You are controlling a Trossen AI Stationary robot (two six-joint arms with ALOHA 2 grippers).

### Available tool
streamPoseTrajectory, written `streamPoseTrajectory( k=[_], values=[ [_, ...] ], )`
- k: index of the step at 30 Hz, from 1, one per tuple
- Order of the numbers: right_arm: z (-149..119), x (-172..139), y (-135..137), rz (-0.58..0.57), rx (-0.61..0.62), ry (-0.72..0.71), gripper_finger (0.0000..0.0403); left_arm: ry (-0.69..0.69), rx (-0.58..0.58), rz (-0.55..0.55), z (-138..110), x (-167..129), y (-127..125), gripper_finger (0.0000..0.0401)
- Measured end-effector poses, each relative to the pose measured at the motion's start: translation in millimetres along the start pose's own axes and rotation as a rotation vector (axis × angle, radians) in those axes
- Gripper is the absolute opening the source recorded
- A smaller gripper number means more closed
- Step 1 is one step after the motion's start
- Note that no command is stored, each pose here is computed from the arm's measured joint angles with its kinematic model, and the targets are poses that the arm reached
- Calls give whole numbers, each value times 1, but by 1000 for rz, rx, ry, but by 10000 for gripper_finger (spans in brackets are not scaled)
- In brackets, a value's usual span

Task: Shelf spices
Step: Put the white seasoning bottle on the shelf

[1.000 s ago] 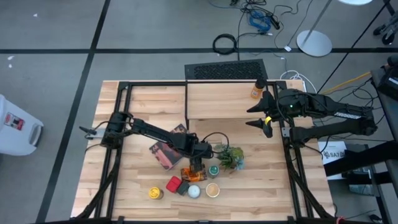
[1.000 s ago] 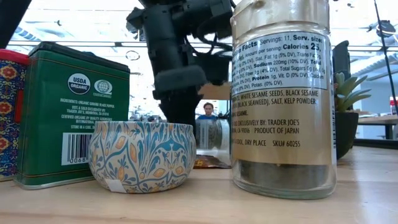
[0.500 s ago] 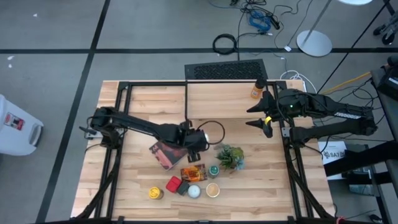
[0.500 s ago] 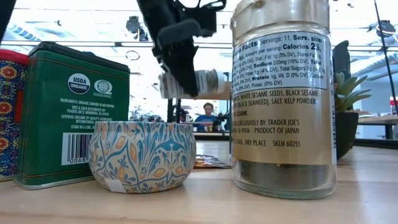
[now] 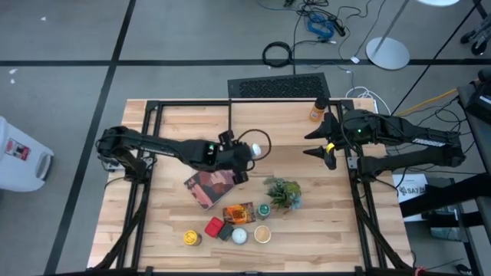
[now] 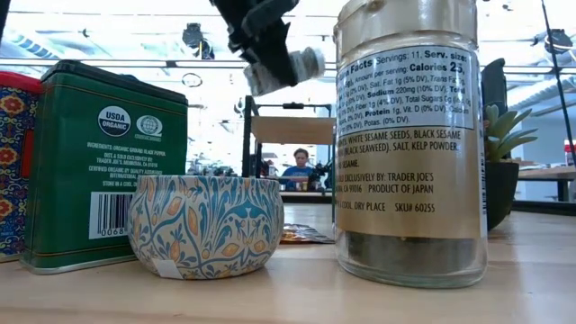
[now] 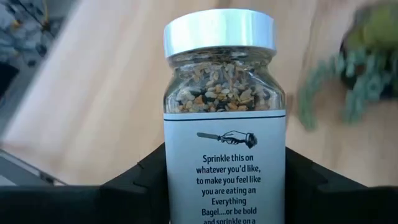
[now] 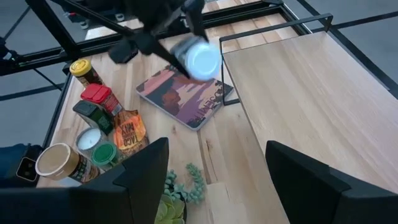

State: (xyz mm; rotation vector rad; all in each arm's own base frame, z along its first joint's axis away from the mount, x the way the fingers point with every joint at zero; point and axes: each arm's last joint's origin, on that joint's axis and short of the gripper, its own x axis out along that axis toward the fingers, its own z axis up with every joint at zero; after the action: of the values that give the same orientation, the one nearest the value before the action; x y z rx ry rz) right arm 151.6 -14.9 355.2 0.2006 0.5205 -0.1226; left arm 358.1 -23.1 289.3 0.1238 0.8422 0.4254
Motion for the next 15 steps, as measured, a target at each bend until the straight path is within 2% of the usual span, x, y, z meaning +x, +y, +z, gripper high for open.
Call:
streamPoseTrajectory(
  k=[15],
  values=[
    [0, 0, 0, 0, 19, 1, 258, -220, -15, 66, 28, -1, 32, 199]
  ],
)
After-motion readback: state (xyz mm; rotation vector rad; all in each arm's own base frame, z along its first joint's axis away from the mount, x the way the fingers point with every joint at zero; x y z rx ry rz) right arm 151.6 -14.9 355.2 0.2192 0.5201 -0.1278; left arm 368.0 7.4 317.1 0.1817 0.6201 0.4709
